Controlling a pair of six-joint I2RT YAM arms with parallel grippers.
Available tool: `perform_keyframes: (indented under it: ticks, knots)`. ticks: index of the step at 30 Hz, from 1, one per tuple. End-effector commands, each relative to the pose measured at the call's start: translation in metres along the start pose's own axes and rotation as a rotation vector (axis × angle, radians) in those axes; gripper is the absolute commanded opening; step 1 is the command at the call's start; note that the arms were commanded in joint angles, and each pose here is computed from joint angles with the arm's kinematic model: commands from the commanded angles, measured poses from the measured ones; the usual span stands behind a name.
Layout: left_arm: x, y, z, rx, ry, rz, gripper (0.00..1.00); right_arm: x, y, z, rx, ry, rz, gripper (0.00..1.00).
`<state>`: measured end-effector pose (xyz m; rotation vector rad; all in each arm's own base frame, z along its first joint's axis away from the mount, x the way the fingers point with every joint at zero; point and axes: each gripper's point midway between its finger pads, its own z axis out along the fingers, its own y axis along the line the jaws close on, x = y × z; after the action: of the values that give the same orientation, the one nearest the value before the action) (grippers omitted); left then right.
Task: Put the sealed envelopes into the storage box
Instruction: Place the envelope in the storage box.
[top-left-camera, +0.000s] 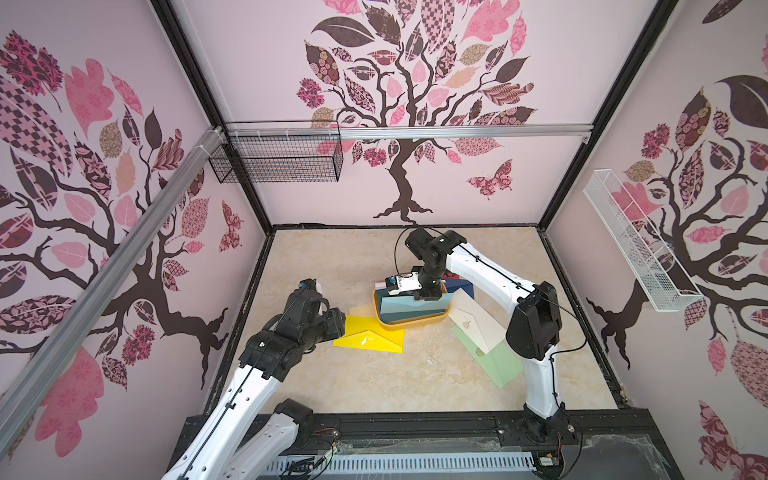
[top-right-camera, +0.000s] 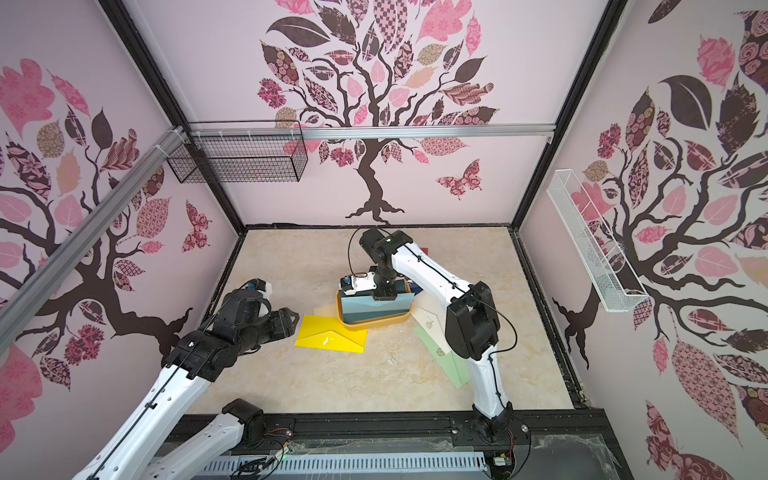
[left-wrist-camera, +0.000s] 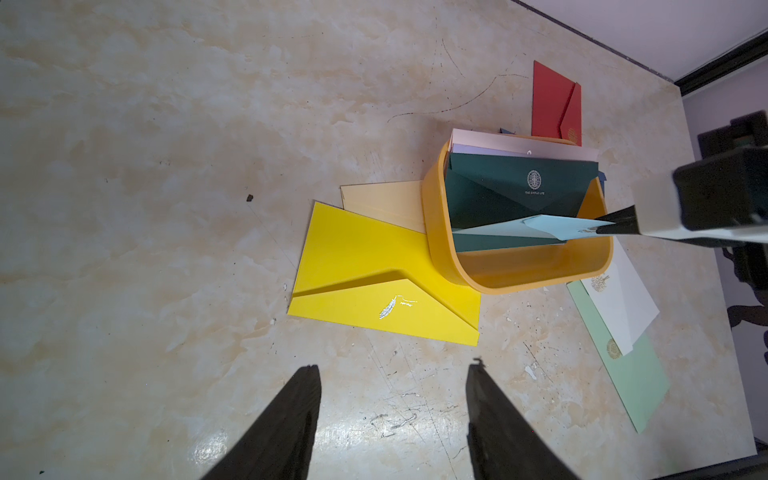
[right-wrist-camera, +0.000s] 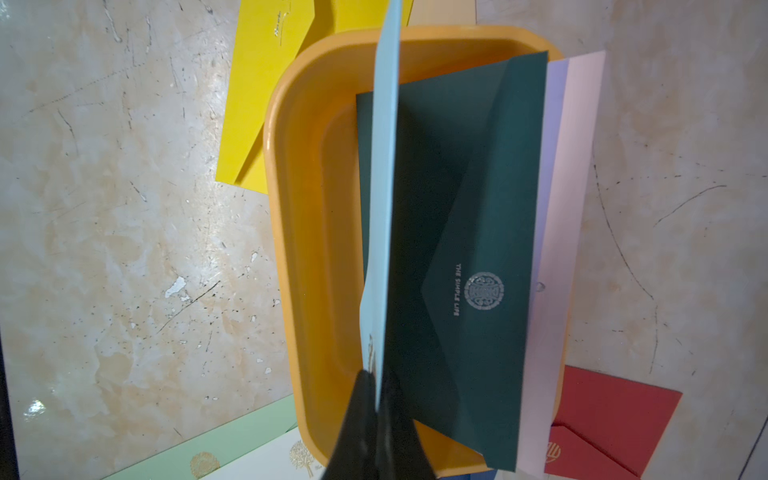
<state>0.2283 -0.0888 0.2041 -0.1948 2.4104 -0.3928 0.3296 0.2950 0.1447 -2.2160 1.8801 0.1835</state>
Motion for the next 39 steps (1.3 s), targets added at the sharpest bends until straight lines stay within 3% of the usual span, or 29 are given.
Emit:
perform_keyframes:
  ticks: [1,9,16,31,39]
  knots:
    - [-0.003,-0.001,0.0,0.006,-0.017,0.013,0.6,0.002,0.001,0.02,-0.027,0.029,-0.01,0.0]
    - [-0.004,-0.001,-0.001,0.012,-0.022,0.013,0.6,-0.009,-0.006,0.027,0.008,0.026,-0.037,0.0]
    - [-0.003,-0.001,0.0,0.012,-0.019,0.013,0.6,-0.012,-0.021,0.025,0.078,0.026,-0.04,0.21]
    - [-0.003,0.0,0.001,0.002,-0.016,0.011,0.6,-0.013,-0.054,0.02,0.226,0.023,0.023,0.36]
    - [-0.003,0.0,0.001,0.003,-0.02,0.011,0.6,-0.014,-0.07,0.017,0.291,0.021,0.055,0.38]
